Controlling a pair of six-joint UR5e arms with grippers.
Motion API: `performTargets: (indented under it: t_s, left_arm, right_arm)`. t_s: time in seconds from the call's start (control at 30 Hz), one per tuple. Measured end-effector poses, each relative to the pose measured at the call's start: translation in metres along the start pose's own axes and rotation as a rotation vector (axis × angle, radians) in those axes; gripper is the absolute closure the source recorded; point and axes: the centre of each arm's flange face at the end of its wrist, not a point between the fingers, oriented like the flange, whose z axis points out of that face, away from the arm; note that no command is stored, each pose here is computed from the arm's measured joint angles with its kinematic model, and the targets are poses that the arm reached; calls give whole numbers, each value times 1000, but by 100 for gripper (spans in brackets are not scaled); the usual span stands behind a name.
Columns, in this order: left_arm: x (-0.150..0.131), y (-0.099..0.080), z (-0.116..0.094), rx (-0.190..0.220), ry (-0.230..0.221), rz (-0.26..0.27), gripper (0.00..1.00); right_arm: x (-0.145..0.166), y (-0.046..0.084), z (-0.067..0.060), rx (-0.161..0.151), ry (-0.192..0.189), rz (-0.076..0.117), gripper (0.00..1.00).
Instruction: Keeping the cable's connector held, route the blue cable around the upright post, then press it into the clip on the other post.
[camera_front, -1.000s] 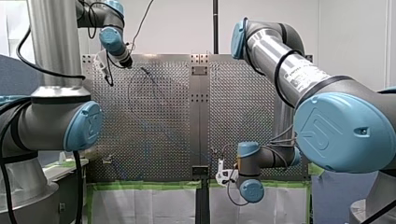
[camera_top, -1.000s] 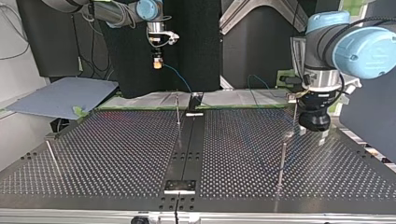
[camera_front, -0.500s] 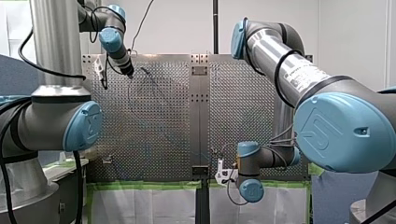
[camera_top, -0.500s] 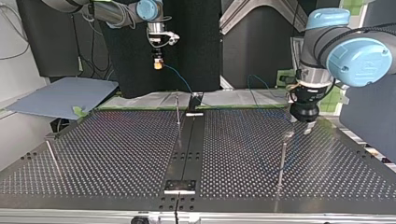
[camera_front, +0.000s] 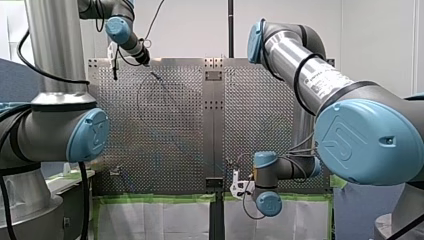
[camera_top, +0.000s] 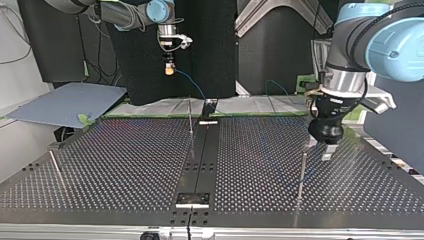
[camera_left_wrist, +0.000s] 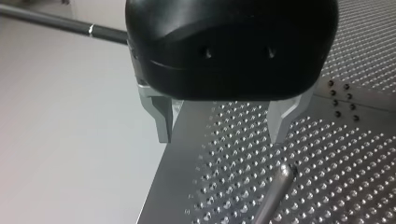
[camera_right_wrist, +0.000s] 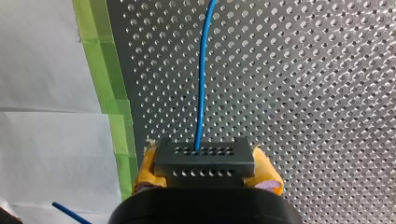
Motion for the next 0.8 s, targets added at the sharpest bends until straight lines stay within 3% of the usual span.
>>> performTargets:
  t_s: [0.5, 0.8]
  left_arm:
    - [19, -15, 4, 27, 60, 143, 0]
    - [27, -17, 8, 17, 86, 160, 0]
  right_arm:
    - [-1, -1, -1, 2, -11, -7, 100]
    - [-1, -3, -2, 7, -9, -7, 100]
